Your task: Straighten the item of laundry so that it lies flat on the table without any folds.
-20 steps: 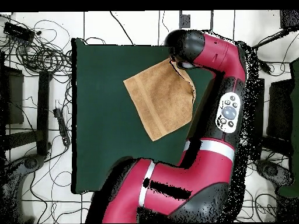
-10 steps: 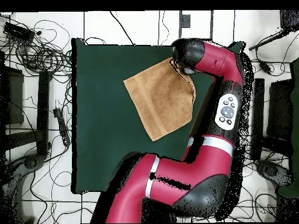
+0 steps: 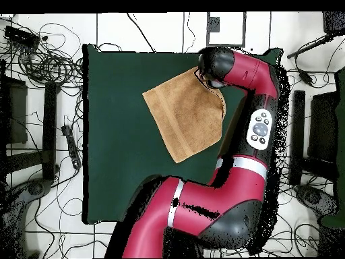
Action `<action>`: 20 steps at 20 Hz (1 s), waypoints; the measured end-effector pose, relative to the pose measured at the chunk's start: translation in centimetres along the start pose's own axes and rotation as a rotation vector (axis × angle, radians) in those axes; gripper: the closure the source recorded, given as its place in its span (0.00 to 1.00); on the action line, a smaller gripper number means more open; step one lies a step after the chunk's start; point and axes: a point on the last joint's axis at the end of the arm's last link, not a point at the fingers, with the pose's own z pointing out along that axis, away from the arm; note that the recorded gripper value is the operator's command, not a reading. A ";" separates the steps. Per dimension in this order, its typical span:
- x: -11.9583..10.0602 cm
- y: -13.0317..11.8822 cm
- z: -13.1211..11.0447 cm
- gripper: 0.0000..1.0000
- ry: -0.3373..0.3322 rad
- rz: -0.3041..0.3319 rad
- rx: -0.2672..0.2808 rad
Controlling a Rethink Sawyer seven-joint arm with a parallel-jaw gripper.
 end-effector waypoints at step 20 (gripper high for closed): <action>-2.9 -1.9 -8.1 0.00 -0.077 0.011 0.024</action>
